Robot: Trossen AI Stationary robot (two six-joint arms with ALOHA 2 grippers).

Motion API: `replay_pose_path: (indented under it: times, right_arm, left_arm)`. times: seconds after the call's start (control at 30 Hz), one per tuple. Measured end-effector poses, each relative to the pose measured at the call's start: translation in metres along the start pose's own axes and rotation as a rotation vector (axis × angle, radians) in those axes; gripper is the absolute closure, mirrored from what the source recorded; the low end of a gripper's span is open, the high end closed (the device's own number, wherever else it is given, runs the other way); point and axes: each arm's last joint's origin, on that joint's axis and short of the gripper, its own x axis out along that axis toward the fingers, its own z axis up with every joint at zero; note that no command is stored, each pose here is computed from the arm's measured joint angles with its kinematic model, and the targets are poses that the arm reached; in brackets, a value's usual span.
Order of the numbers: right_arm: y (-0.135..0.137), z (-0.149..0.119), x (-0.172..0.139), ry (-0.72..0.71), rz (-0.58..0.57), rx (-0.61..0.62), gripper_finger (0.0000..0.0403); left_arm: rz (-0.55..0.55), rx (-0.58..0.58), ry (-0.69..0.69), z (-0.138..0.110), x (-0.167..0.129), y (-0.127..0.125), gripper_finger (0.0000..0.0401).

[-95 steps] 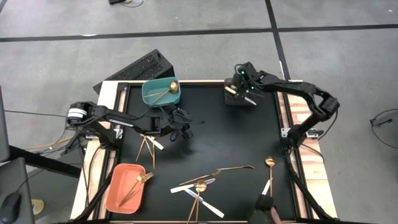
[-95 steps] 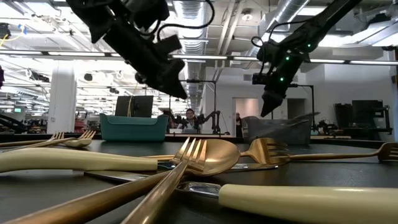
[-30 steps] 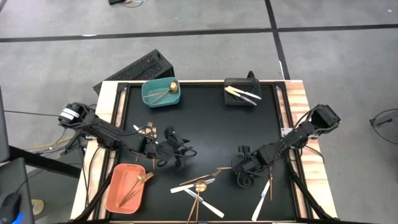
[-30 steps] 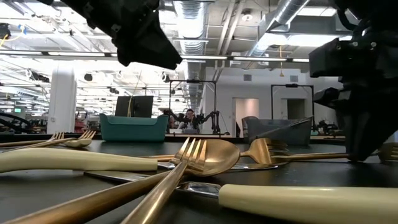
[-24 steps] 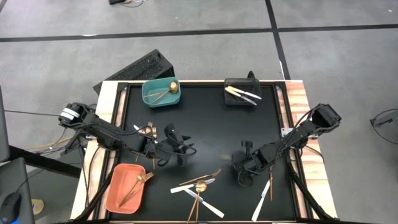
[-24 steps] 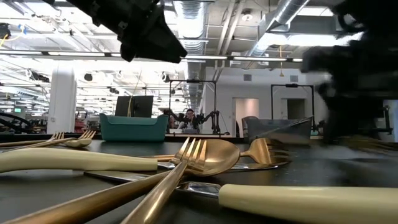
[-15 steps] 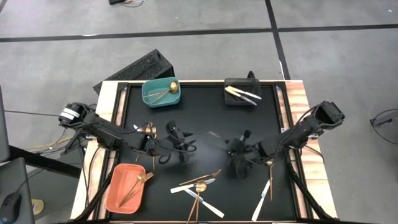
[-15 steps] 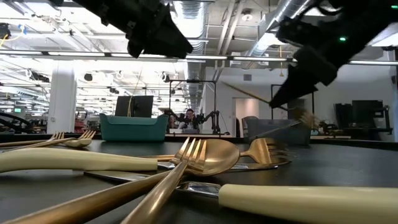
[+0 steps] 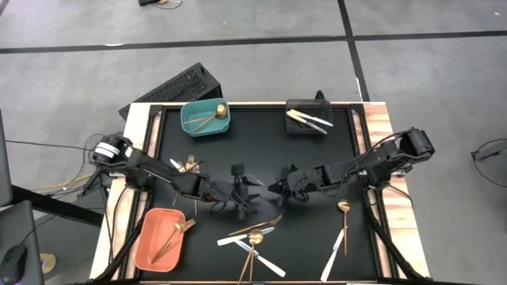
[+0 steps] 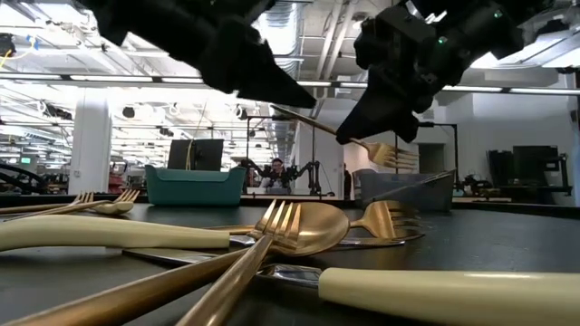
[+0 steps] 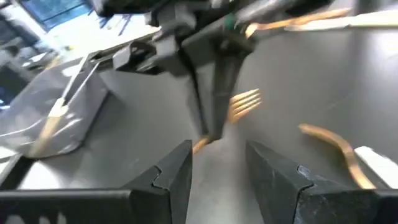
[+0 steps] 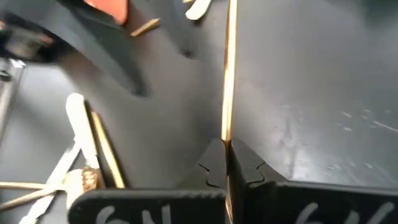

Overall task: Sort silverware by color (type)
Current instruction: Put the gold fork into the orange bin

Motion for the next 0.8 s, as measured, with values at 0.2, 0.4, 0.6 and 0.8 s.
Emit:
replay_pose_path:
  times: [0.2, 0.4, 0.6, 0.8]
  right_arm:
    - [0.001, -0.001, 0.000, 0.020, 0.022, 0.020, 0.0397]
    - [0.001, -0.002, 0.000, 0.021, 0.021, 0.019, 0.0397]
    - [0.002, 0.000, 0.000, 0.008, 0.027, 0.020, 0.0396]
    - [0.001, 0.001, 0.000, 0.005, 0.024, 0.016, 0.0395]
  left_arm:
    - [0.082, 0.182, 0.101, -0.003, 0.016, -0.005, 0.0263]
    - [0.124, 0.372, 0.177, -0.003, 0.029, -0.009, 0.0263]
    - [0.187, 0.482, 0.223, 0.001, 0.033, -0.009, 0.0275]
    - [0.151, 0.493, 0.230, -0.001, 0.033, -0.010, 0.0337]
